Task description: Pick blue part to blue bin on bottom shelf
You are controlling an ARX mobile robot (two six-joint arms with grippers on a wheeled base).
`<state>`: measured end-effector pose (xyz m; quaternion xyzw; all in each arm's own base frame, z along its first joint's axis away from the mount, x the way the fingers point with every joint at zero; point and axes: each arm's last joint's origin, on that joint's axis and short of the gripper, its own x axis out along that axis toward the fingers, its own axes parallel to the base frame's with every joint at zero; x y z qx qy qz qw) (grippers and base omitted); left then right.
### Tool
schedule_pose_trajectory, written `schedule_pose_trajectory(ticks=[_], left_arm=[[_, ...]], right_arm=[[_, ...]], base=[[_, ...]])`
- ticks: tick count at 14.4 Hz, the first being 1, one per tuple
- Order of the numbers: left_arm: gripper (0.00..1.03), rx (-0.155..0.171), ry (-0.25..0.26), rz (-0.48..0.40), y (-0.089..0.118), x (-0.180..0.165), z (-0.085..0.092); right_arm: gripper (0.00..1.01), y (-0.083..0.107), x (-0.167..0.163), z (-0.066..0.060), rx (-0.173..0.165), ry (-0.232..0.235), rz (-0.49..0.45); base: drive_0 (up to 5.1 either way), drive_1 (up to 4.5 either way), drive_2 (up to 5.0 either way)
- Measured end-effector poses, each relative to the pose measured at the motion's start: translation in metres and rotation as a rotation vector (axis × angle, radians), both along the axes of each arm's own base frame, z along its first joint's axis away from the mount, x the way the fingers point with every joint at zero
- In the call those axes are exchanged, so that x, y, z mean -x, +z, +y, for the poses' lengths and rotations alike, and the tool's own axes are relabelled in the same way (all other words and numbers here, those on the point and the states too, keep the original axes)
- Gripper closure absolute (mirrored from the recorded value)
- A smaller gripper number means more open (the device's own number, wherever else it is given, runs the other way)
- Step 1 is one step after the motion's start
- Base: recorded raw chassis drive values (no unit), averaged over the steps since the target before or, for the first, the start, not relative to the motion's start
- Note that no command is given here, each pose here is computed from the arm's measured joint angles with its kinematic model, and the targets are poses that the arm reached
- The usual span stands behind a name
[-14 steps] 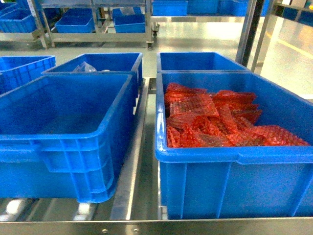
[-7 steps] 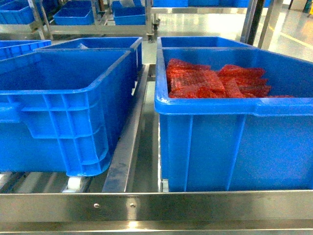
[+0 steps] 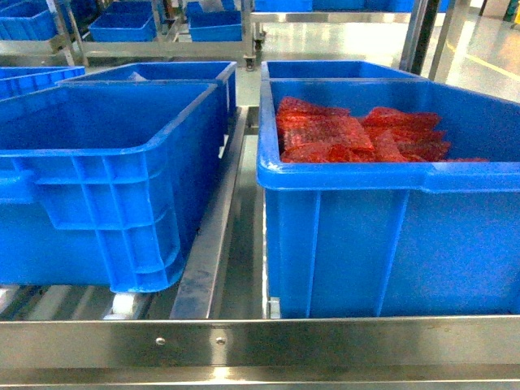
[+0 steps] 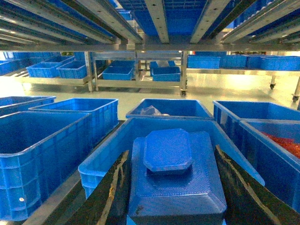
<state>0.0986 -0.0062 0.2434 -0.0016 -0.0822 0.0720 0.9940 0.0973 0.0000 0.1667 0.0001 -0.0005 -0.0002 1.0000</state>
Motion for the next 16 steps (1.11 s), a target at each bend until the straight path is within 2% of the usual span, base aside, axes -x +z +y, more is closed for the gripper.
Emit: schedule_pose_trajectory(ticks=[8, 16], left_arm=[[0.59, 0.000, 0.000, 0.000, 0.0000, 0.0000, 0.0000], [0.59, 0.000, 0.000, -0.001, 0.0001, 0.0001, 0.0000]], right_arm=[[0.03, 0.0000, 0.0000, 0.0000, 0.000, 0.000, 0.000], [0.03, 0.0001, 0.0000, 0.0000, 0.000, 0.000, -0.001]], base=[[0.0, 0.15, -0.1], [0.0, 4.29, -4.3]])
